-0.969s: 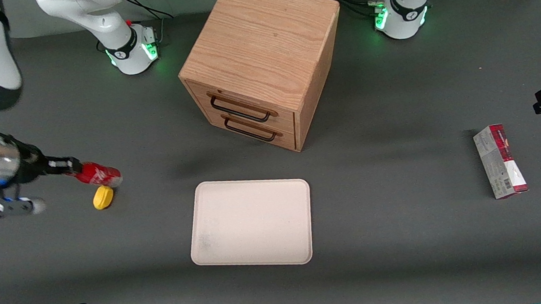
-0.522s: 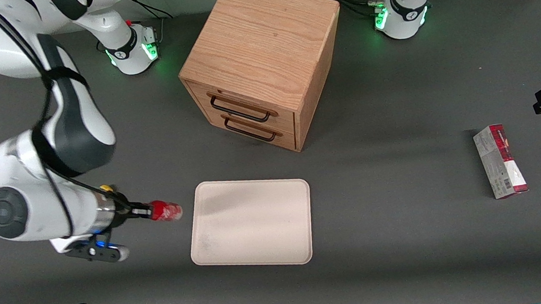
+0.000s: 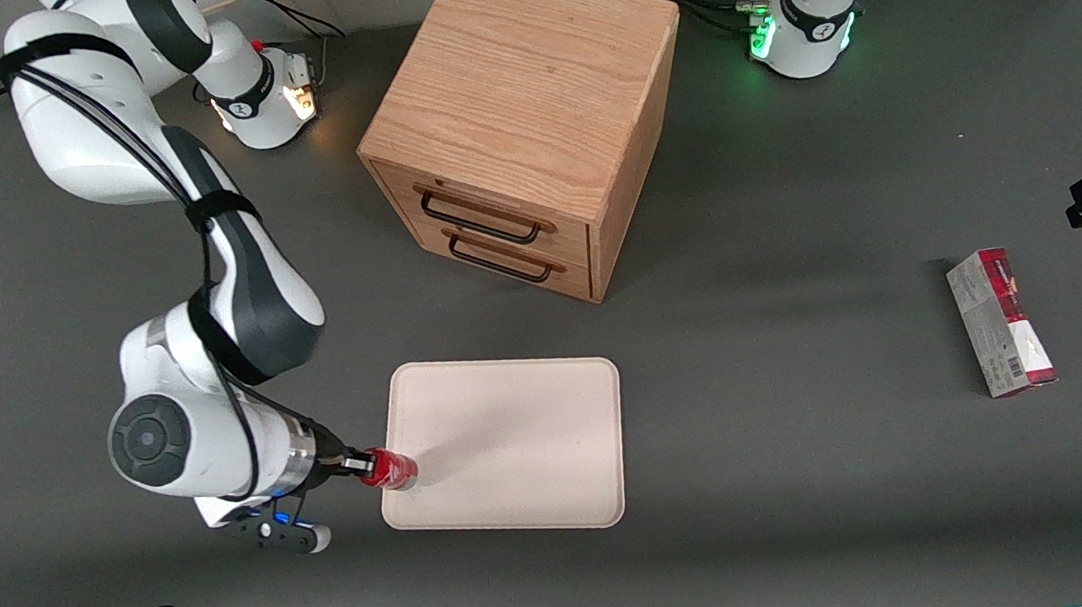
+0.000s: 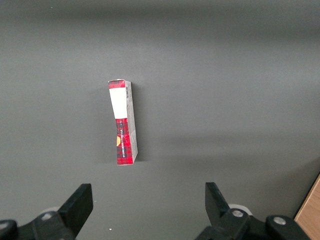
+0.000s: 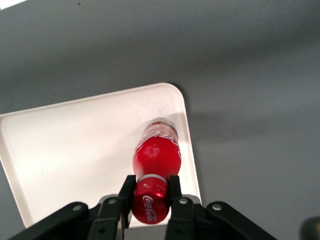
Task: Place coke bottle on tray
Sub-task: 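Lower the bottle onto the tray's corner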
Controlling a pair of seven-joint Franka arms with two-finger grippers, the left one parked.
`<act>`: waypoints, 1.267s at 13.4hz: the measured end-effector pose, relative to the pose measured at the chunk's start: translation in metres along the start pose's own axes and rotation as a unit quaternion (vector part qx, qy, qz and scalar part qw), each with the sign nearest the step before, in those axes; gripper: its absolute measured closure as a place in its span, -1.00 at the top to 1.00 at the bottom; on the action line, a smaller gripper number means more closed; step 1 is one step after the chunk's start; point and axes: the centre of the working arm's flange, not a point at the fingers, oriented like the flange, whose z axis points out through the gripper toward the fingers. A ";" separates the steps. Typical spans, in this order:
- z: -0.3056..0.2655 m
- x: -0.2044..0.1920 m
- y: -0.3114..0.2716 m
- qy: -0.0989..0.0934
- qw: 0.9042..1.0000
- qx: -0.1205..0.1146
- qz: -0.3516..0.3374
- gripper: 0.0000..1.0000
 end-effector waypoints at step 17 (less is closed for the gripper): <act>0.023 0.003 -0.009 0.016 1.000 -0.008 -0.010 1.00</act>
